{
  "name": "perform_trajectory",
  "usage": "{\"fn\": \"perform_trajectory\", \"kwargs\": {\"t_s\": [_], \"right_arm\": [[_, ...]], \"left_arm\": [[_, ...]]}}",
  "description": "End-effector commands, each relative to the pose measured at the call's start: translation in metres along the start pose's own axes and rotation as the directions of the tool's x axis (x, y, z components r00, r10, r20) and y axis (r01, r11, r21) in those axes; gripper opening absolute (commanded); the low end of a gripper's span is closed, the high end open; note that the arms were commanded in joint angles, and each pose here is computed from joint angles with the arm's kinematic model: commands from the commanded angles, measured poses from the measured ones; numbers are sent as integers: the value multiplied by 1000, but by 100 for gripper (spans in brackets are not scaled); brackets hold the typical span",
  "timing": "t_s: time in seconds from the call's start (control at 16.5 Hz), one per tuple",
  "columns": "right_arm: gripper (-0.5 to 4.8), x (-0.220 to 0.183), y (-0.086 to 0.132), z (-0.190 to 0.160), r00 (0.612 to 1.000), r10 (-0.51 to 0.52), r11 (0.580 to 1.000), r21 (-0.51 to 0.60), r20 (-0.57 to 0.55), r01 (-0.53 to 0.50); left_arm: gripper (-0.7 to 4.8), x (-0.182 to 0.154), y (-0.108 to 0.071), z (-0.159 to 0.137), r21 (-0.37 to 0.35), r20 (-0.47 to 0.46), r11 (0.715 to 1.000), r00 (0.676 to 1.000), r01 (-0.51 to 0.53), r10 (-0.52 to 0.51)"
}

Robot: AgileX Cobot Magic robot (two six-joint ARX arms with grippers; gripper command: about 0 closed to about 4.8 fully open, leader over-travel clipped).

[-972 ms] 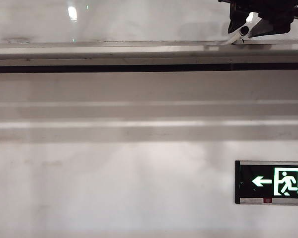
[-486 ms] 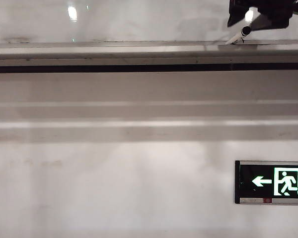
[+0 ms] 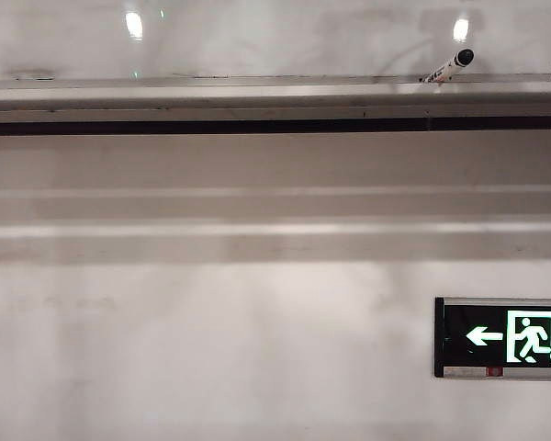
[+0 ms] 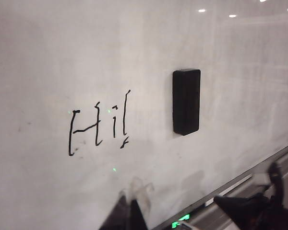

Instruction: Take a marker from the whiteboard tray, write "Hi!" on the whiteboard, and then put the marker back vertically into the whiteboard tray.

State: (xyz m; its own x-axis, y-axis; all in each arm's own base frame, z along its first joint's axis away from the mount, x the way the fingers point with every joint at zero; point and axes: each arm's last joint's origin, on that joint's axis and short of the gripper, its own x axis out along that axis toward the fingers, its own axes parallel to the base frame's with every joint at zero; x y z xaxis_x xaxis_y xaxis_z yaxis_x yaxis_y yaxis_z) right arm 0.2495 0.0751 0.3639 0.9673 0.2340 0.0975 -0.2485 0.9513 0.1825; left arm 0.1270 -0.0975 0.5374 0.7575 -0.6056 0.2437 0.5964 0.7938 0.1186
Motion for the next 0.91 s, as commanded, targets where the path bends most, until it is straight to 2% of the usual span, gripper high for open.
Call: {"fn": "perform_trajectory", "kwargs": {"t_s": [0.06,0.3,0.49,0.79,0.91], "right_arm": [[-1,-15,8,31,995,96,995,3,21,-96],[-1,-31,29,80,990,138,986,-92,-4,-138],[-1,-43,44,111,982,186,979,-94,30,-182],[-1,-67,66,140,994,107,966,-240,34,-95],[-1,-75,73,144,993,114,964,-246,31,-103]], "left_arm": [[-5,-1,1,0,-44,-9,999,1000,-24,23],[-5,0,0,-5,-46,-60,999,998,-26,23],[-5,-1,1,-7,-40,-111,997,992,-71,66],[-5,-8,4,0,-26,-147,991,981,-133,128],[-5,-10,4,2,-29,-140,992,983,-120,114]]}}
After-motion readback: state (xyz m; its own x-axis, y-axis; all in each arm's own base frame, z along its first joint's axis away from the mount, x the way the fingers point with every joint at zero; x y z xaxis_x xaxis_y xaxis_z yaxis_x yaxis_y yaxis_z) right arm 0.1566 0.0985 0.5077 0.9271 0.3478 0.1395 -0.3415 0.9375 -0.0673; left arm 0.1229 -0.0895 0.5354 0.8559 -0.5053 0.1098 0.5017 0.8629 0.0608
